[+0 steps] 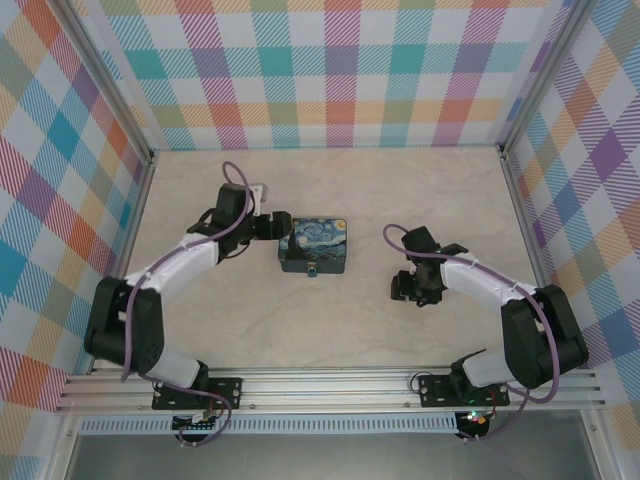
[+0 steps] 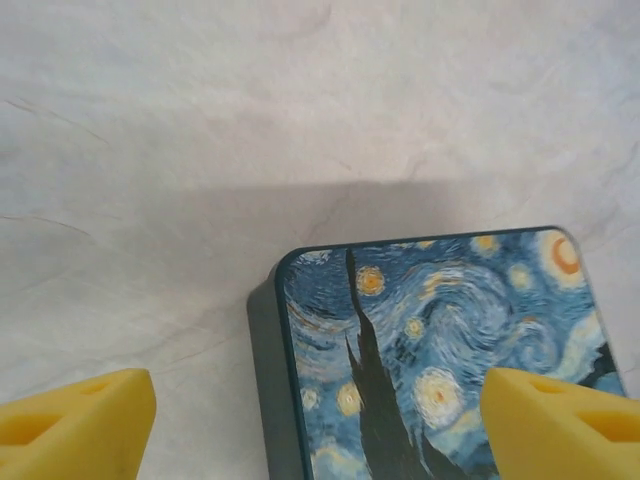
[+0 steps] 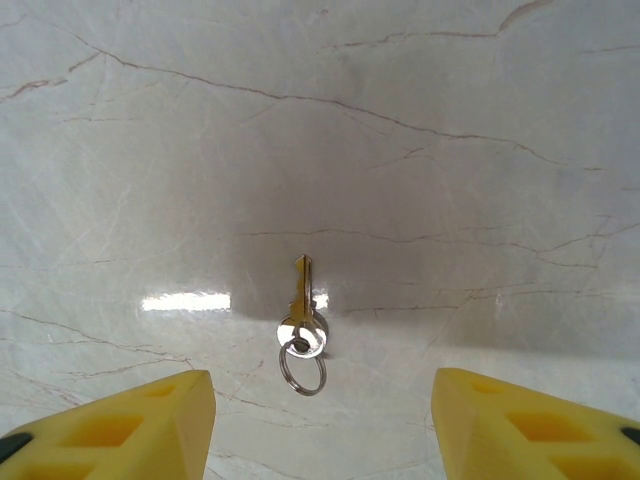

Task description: Unlock the padlock with the key

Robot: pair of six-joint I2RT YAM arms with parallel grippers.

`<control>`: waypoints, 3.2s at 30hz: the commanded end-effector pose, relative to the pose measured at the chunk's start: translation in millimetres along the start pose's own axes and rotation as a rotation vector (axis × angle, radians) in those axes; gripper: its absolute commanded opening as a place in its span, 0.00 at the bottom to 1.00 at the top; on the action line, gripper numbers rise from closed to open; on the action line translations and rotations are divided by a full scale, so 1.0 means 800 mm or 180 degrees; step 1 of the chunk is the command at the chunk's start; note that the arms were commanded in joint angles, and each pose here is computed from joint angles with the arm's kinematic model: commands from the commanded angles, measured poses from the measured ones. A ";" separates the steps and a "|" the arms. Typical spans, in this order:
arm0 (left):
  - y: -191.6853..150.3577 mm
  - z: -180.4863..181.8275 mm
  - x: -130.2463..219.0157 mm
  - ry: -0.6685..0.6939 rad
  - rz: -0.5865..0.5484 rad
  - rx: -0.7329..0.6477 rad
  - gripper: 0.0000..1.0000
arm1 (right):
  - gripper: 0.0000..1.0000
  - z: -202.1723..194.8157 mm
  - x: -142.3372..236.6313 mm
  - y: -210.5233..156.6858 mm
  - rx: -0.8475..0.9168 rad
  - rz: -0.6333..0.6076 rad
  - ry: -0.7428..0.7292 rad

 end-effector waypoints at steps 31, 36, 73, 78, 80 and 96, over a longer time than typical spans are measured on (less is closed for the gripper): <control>-0.030 0.014 0.110 0.0416 -0.0473 0.0106 0.96 | 0.17 0.009 -0.020 0.004 0.0072 0.0100 -0.0275; -0.029 0.014 0.111 0.0420 -0.0473 0.0104 0.97 | 0.13 0.010 -0.024 0.001 0.0072 0.0152 -0.0271; 0.012 -0.062 0.100 -0.0995 -0.0725 0.0914 0.86 | 0.00 0.107 0.068 0.037 0.0501 -0.1180 0.0942; 0.018 -0.091 0.096 -0.1265 -0.0656 0.0873 0.80 | 0.00 0.149 0.102 0.036 0.0706 -0.1569 0.1574; 0.020 -0.108 0.094 -0.1369 -0.0605 0.0795 0.78 | 0.00 0.166 0.114 0.033 0.0851 -0.1719 0.1797; 0.009 -0.212 0.069 -0.1921 -0.0189 0.0237 0.51 | 0.00 0.215 0.158 0.008 0.1383 -0.2088 0.2422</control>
Point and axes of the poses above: each hand's point on the last joint's axis, 136 mm out from that joint toward the fingers, its own x axis back along the fingers, its own z axis along the line the jaws close on, y = z × x, the point moved 3 cm from there along x, back along the fingers, and after that the axes turned 8 degrees about -x, right-handed, at the moved point
